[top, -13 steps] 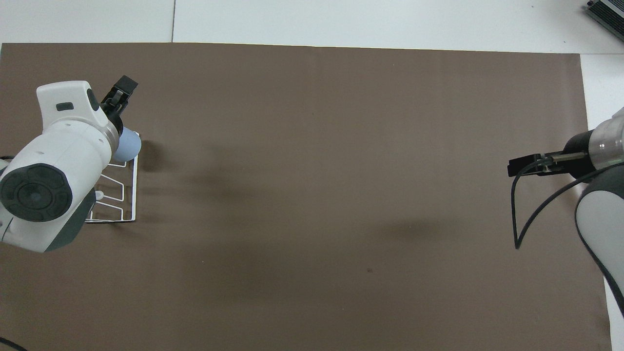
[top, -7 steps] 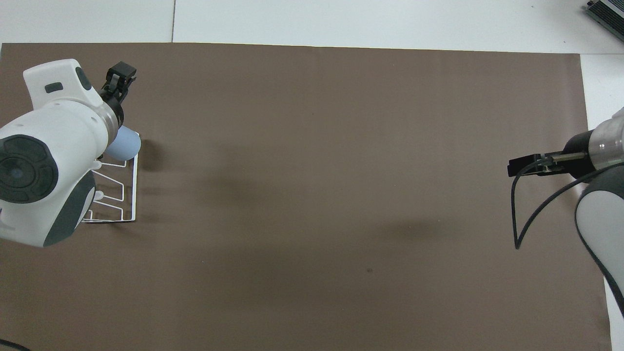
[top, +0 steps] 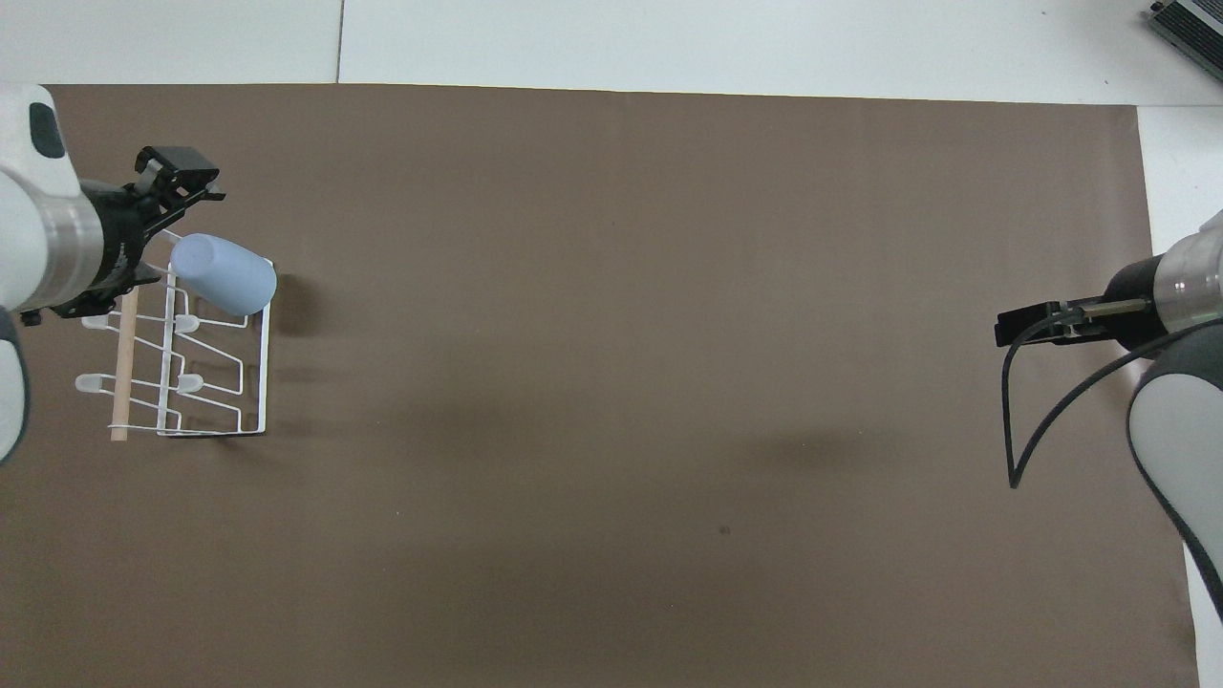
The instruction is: Hang cup on cup holder
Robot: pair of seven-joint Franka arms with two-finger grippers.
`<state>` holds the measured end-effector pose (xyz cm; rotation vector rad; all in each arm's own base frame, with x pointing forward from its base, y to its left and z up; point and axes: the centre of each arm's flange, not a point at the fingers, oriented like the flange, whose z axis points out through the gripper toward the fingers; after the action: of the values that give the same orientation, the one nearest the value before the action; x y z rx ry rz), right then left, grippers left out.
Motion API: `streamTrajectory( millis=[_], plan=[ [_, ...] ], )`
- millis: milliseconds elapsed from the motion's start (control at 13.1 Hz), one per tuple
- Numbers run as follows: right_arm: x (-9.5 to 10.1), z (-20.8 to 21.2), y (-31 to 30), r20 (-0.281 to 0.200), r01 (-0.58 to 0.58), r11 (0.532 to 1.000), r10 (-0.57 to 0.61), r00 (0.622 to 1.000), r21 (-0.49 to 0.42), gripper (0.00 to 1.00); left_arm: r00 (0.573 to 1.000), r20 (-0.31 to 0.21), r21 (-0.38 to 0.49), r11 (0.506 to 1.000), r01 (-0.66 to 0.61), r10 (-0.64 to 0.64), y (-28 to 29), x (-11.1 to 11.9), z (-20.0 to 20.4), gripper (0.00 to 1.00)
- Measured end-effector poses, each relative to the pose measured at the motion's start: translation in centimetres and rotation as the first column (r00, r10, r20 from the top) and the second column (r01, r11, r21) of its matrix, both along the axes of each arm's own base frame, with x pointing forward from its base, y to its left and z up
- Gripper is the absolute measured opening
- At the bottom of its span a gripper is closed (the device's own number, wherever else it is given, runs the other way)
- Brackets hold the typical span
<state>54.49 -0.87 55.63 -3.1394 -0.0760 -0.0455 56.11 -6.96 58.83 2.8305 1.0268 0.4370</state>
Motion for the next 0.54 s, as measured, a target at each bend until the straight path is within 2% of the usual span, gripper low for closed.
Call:
streamTrajectory(
  millis=[153, 306, 383, 536],
  plan=[
    [0.0, 0.0, 0.0, 0.0, 0.0, 1.0, 0.0, 1.0, 0.0, 1.0, 0.983, -0.056, 0.027, 0.984, 0.177, -0.175, 3.0, -0.2, -0.4, 1.0],
    [0.0, 0.0, 0.0, 0.0, 0.0, 1.0, 0.0, 1.0, 0.0, 1.0, 0.929, -0.114, 0.051, 0.932, 0.358, -0.351, 4.5, -0.6, -1.0, 1.0],
    [0.0, 0.0, 0.0, 0.0, 0.0, 1.0, 0.0, 1.0, 0.0, 1.0, 0.886, -0.149, 0.052, 0.892, 0.45, -0.438, 4.7, -1.0, -1.2, 1.0],
    [0.0, 0.0, 0.0, 0.0, 0.0, 1.0, 0.0, 1.0, 0.0, 1.0, 0.775, -0.224, 0.03, 0.79, 0.612, -0.591, 5.2, -2.1, -1.5, 1.0]
  ],
)
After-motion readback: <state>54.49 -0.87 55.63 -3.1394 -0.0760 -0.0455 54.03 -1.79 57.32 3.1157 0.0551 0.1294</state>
